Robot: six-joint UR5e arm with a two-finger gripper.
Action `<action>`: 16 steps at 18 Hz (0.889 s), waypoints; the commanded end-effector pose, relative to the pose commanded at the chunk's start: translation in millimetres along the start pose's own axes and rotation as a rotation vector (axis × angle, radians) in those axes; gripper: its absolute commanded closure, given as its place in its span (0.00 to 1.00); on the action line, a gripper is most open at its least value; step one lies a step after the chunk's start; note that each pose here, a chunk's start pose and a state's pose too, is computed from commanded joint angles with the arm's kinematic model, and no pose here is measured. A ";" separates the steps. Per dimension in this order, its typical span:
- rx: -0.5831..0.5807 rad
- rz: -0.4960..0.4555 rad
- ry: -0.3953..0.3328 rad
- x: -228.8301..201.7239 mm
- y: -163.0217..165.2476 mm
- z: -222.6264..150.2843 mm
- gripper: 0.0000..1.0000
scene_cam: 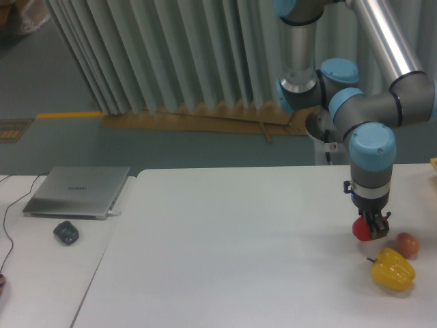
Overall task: Place the red pepper on the table
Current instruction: 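Lower the held red pepper down onto the table surface, then open the gripper to release the red pepper on the table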
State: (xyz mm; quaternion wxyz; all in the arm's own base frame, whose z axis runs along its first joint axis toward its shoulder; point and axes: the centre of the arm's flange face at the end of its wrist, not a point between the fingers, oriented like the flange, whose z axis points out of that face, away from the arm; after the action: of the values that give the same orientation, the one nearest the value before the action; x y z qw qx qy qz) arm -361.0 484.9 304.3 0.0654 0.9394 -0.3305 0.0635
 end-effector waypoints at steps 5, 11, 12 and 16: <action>-0.002 -0.002 0.009 0.3 -0.4 7.2 0.51; -0.019 0.000 0.004 2.8 1.6 5.5 0.05; -0.020 -0.001 0.004 2.8 1.7 5.5 0.00; -0.024 -0.002 -0.003 2.3 2.2 5.5 0.00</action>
State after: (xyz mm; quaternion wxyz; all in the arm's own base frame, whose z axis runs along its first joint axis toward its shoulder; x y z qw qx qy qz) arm -360.1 480.9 299.5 0.0764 0.9389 -0.3305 0.0581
